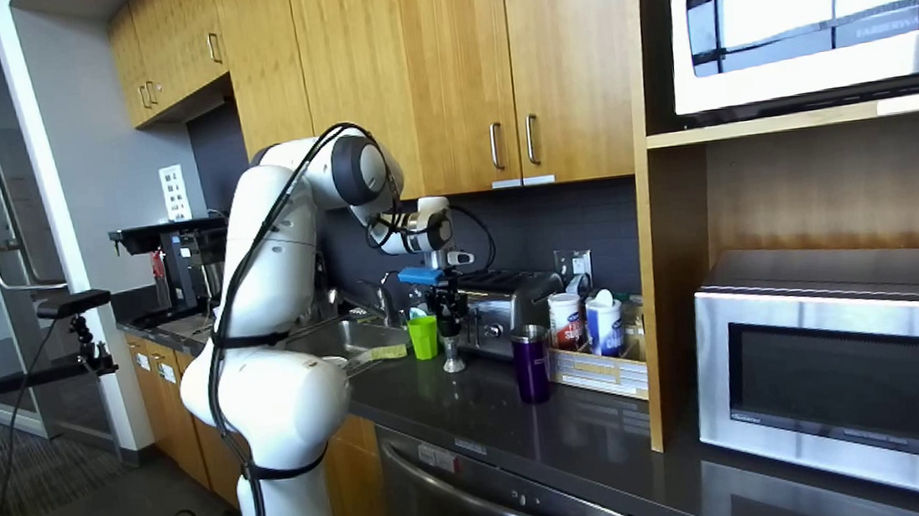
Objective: Put the container with a black lid in the wooden seasoning rack on the right
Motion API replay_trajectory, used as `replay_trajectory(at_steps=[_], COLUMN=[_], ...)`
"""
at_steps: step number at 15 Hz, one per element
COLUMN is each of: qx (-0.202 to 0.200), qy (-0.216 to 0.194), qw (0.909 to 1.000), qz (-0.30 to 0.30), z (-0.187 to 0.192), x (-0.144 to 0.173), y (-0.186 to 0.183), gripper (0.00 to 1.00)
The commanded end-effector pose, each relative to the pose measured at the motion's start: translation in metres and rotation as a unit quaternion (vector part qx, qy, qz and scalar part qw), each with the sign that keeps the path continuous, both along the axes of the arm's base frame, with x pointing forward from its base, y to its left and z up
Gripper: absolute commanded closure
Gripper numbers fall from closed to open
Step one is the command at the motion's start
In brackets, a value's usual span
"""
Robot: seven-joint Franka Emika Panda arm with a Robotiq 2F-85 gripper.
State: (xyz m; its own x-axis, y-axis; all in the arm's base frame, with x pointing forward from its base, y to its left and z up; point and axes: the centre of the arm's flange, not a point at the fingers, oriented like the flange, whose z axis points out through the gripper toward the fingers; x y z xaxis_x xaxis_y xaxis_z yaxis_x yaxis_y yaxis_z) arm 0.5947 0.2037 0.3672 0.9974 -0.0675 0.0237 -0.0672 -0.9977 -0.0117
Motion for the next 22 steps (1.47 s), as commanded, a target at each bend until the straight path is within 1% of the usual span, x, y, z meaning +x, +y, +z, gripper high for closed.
replay_trajectory(at_steps=[1,7,14,19,22], qx=[0.000,0.000,-0.002,-0.004,-0.007], qy=[0.001,0.004,-0.010,0.003,0.000], qw=[1.0000,1.0000,1.0000,1.0000,0.9999], qz=[-0.001,0.000,0.000,-0.006,-0.009], z=[0.006,0.018,0.038,0.049,0.054], x=[-0.003,-0.008,-0.017,-0.033,-0.046], y=[0.000,-0.002,-0.006,-0.016,-0.022], gripper=[0.61,0.61,0.61,0.61,0.61])
